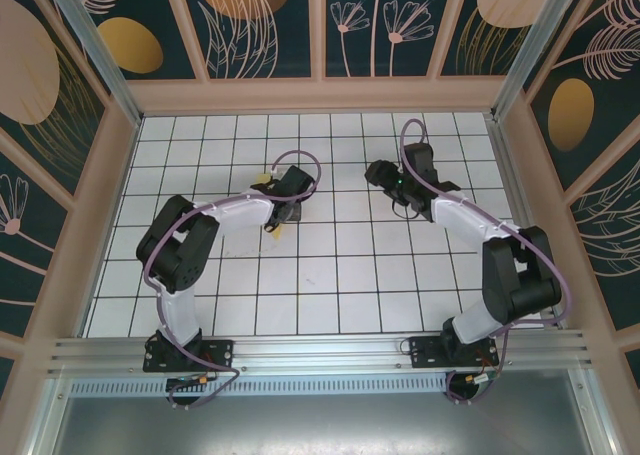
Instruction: Fold a paper plane with a square sheet of paper (pick it up from the middle)
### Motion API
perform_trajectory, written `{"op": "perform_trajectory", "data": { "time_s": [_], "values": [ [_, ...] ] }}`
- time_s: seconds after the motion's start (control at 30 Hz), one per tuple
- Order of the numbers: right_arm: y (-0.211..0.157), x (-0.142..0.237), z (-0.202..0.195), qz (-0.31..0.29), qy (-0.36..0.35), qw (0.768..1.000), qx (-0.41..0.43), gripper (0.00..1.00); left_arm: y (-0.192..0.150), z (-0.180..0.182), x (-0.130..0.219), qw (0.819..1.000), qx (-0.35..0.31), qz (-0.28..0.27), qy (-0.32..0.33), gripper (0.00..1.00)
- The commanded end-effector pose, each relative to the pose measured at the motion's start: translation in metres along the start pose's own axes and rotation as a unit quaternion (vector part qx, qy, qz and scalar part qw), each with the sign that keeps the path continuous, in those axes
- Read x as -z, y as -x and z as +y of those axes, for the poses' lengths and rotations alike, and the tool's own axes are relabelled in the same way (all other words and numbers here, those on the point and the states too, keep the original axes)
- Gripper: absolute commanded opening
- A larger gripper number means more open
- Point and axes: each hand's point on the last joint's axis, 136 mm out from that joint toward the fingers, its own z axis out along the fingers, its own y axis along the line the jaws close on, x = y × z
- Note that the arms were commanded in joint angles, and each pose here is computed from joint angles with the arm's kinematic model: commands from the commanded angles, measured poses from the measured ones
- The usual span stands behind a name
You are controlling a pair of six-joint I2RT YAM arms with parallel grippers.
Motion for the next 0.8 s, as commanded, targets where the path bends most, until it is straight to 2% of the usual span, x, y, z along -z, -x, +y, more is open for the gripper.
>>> {"op": "perform_trajectory", "data": {
  "time_s": [0.0, 0.17, 0.37, 0.53, 0.67, 0.77],
  "values": [
    [-0.012, -0.007, 0.017, 0.011, -0.010, 0.999, 0.052, 0.71, 0.027, -0.016, 0.033, 0.997, 0.028, -0.038, -0.069, 0.68],
    [-0.035, -0.026, 0.045, 0.036, -0.008, 0.996, 0.082, 0.72, 0.050, 0.003, 0.068, 0.989, 0.068, -0.083, -0.104, 0.86],
    [-0.087, -0.056, 0.099, 0.091, 0.025, 0.988, 0.122, 0.72, 0.047, 0.064, 0.066, 0.982, 0.135, -0.091, -0.094, 0.97],
    [-0.135, -0.075, 0.150, 0.142, 0.070, 0.975, 0.153, 0.72, 0.035, 0.112, 0.059, 0.979, 0.173, -0.091, -0.059, 0.98],
    [-0.173, -0.092, 0.179, 0.185, 0.098, 0.964, 0.166, 0.65, 0.028, 0.142, 0.058, 0.972, 0.210, -0.095, -0.041, 0.99],
    [-0.190, -0.104, 0.184, 0.211, 0.104, 0.958, 0.162, 0.58, 0.025, 0.158, 0.057, 0.967, 0.235, -0.097, -0.038, 0.98]
  ]
}}
